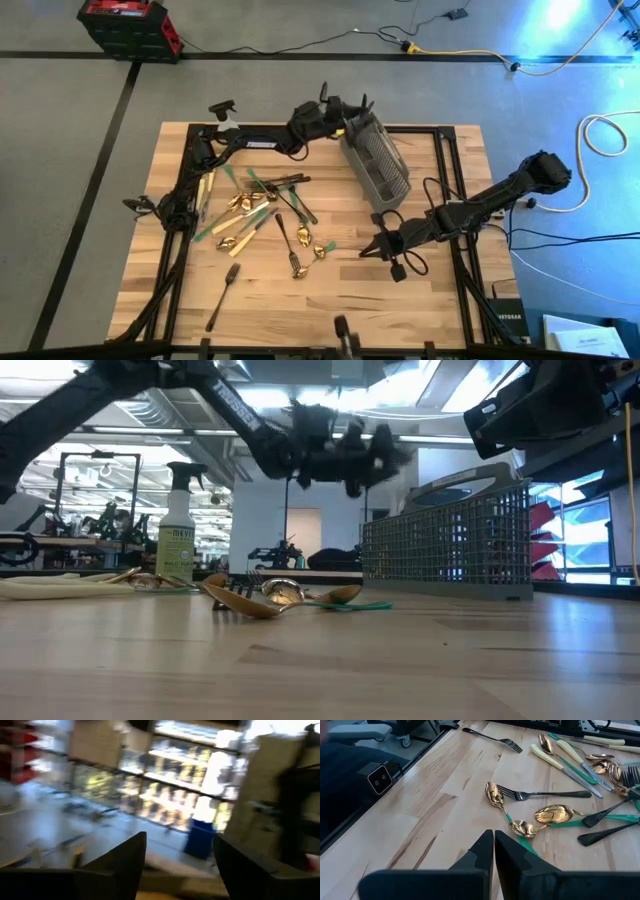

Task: Sort silverware
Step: Put the yellow table knife into the silverware basket

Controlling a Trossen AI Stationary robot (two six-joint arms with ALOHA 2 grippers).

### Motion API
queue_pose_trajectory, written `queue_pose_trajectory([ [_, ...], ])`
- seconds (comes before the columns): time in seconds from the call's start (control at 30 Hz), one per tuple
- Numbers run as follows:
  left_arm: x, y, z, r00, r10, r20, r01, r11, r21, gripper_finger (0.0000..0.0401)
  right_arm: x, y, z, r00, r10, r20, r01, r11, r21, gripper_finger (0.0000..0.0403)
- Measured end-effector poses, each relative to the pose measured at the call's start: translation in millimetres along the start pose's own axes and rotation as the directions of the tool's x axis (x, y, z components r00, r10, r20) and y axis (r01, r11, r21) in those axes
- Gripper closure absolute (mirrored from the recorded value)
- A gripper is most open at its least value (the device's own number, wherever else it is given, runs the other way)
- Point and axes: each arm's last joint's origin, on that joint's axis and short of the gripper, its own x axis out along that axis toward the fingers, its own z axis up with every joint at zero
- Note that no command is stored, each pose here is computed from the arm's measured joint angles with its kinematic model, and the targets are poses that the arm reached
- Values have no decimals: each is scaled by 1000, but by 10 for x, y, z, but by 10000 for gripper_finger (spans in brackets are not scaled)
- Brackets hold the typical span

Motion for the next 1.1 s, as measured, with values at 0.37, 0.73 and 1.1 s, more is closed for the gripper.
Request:
queue_pose_trajectory([
  [0.37, -1113, -807, 810, 972, -223, 68, 214, 969, 124, 225, -7, -15, -276, 998, -8, 67, 2, 996, 86, 403],
  [0.73, -2539, -1562, -85, 878, 75, -472, -60, 997, 46, 244, -17, -28, -211, 988, -58, 147, 47, 996, 74, 403],
  [1.1, -3247, -2099, -703, 647, 216, -732, -253, 965, 61, 245, 112, -40, -272, 984, -111, 136, 105, 993, 48, 403],
])
